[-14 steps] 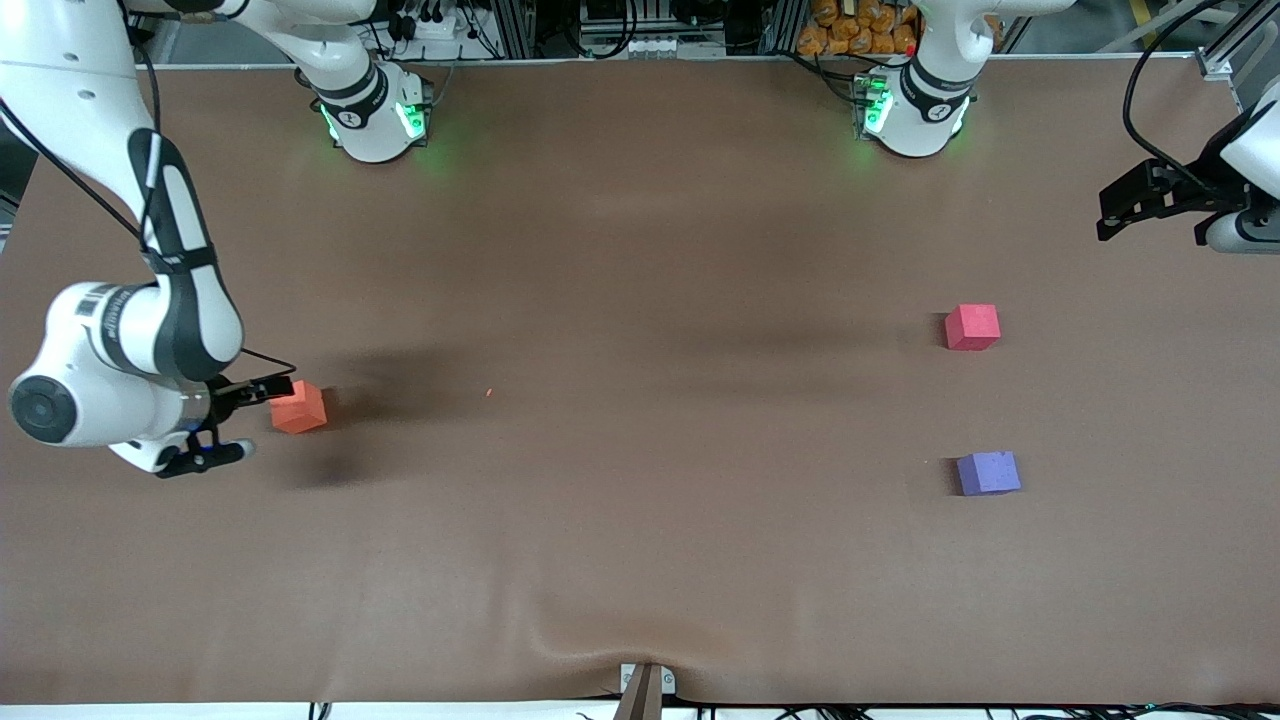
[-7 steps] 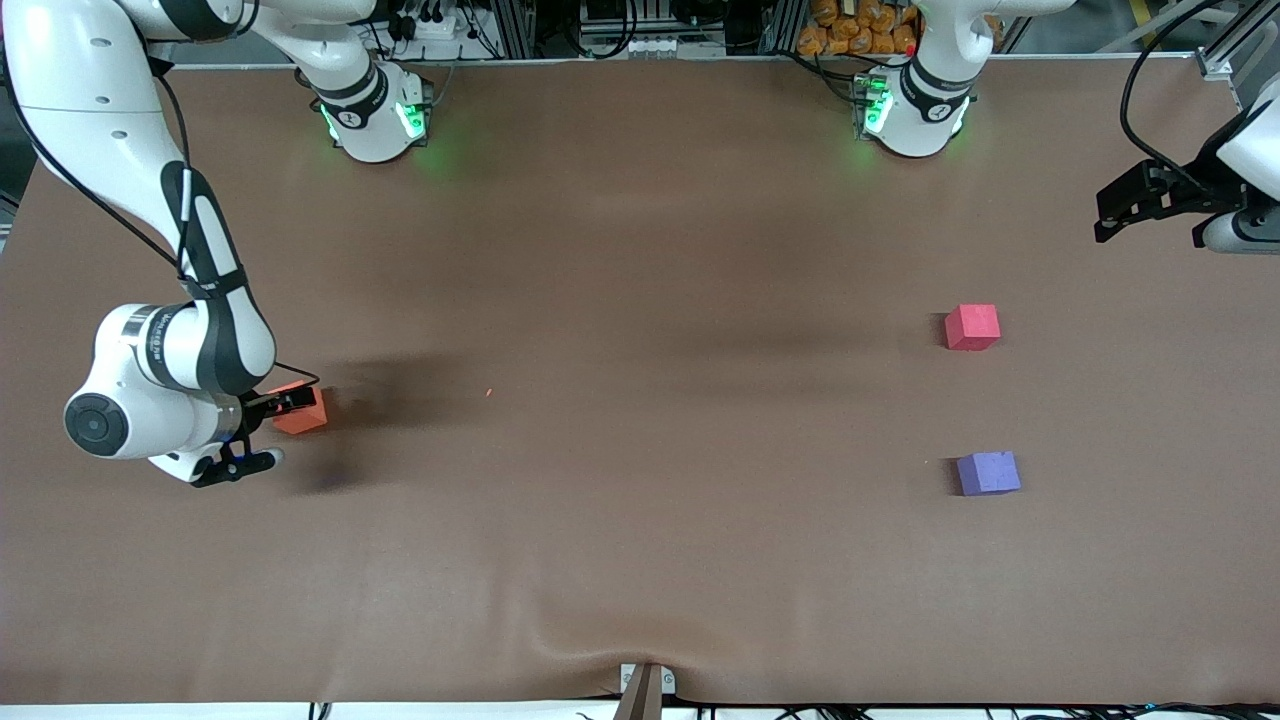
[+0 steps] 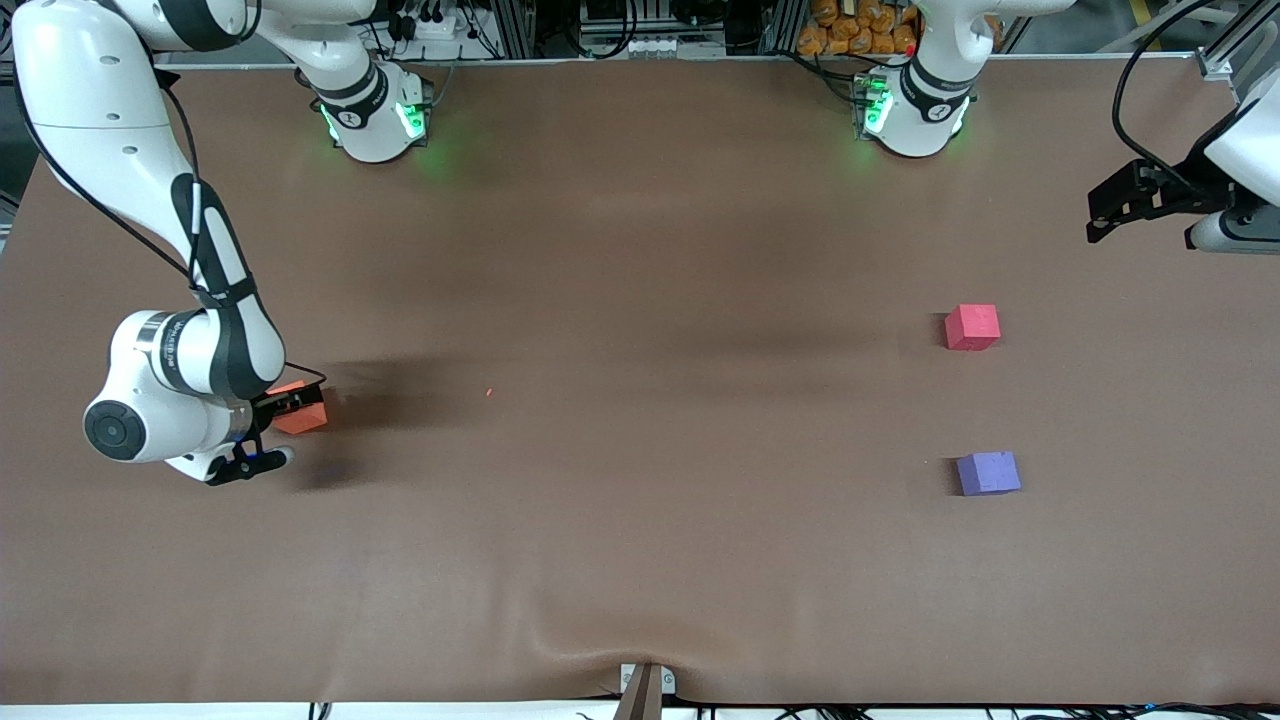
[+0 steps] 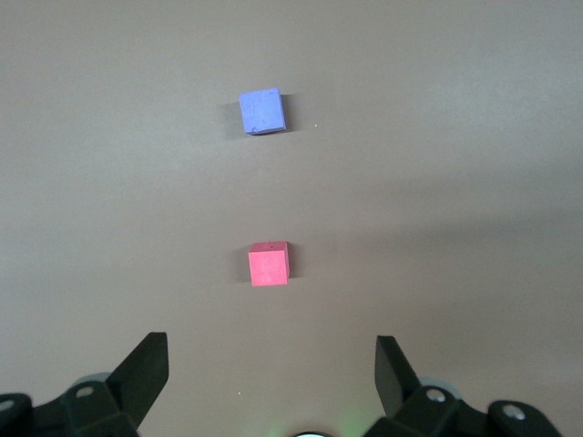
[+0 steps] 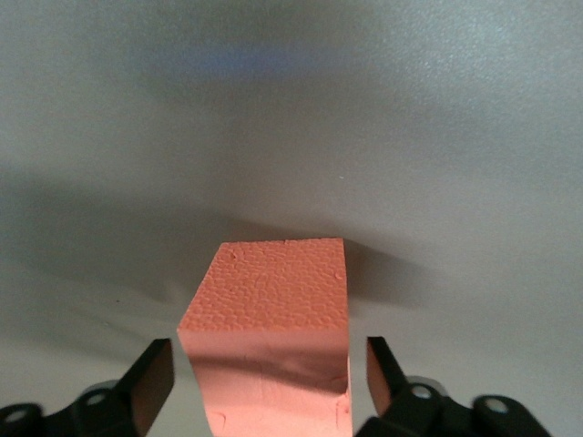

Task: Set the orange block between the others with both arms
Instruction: 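Lift the orange cube and carry it toward the table middle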

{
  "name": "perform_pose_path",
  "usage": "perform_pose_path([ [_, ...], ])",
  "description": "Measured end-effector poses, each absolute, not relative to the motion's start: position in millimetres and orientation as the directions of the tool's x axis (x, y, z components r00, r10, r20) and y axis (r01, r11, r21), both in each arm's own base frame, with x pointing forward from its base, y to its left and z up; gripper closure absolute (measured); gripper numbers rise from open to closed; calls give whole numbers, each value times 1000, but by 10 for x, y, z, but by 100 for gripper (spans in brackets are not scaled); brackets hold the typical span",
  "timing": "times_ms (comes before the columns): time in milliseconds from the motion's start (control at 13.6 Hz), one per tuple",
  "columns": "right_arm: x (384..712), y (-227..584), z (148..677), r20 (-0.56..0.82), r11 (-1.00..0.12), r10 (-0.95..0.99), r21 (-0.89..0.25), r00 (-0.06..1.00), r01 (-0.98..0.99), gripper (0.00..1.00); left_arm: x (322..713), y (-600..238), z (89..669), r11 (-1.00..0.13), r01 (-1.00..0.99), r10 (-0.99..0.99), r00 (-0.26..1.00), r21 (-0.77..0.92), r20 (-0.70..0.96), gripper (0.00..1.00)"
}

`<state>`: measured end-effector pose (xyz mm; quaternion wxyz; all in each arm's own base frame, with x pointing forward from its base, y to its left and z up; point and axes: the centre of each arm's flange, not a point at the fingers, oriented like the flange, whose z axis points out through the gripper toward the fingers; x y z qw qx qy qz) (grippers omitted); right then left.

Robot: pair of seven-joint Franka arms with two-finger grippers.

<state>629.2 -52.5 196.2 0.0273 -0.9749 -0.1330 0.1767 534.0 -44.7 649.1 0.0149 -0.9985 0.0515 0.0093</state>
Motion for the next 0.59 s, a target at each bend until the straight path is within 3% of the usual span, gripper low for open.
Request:
perform_pose_path([
  [220,6308,-513,1987,-331,-959,282,-102,901,263,43,5343,-421,6506,-995,-98,-98,995,-29,-16,0],
  [587,6686,-139,2535,-204,-950,313,-54,927,309,50,5349,-326,6512,-996,-81,-80,997,-29,-15,0],
])
